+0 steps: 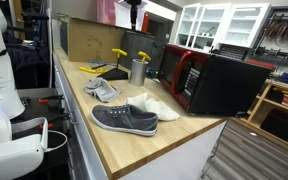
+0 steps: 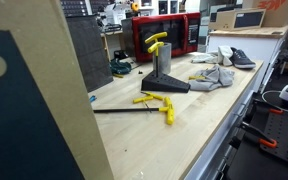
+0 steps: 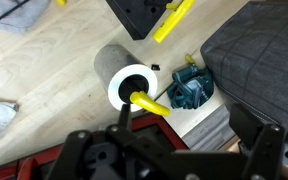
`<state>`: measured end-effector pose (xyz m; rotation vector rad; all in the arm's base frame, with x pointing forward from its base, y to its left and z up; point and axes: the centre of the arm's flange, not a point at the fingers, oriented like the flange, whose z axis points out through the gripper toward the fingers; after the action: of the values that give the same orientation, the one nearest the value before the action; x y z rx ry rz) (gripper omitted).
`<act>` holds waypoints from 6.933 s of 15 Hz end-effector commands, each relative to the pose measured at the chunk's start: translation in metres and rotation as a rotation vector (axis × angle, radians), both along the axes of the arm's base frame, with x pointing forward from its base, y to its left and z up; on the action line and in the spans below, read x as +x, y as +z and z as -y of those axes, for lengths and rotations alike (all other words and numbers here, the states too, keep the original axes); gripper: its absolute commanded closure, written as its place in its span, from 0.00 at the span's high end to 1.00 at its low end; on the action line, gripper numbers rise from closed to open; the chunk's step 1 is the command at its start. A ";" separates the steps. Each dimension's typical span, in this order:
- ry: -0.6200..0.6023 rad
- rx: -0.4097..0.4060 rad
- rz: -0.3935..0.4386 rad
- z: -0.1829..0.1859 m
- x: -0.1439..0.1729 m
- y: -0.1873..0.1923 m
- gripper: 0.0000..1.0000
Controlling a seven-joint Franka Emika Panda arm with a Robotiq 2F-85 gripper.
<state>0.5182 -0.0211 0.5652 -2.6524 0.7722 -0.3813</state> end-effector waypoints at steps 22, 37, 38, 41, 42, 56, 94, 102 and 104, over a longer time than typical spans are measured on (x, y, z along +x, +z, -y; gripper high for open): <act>0.031 -0.017 -0.122 -0.011 0.113 -0.038 1.00; 0.242 -0.147 -0.423 0.004 0.166 -0.075 1.00; 0.251 -0.150 -0.426 0.004 0.168 -0.082 1.00; 0.283 -0.153 -0.432 0.004 0.175 -0.096 1.00; 0.293 -0.152 -0.432 0.004 0.177 -0.101 1.00; 0.385 -0.162 -0.435 -0.011 0.188 -0.126 0.69; -0.184 -0.099 0.065 -0.063 0.082 0.043 0.06; -0.244 -0.116 0.070 -0.098 0.064 0.057 0.06; -0.312 -0.095 0.058 -0.101 0.066 0.041 0.06</act>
<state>0.5921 0.0740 0.6197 -2.6570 1.0630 -0.5610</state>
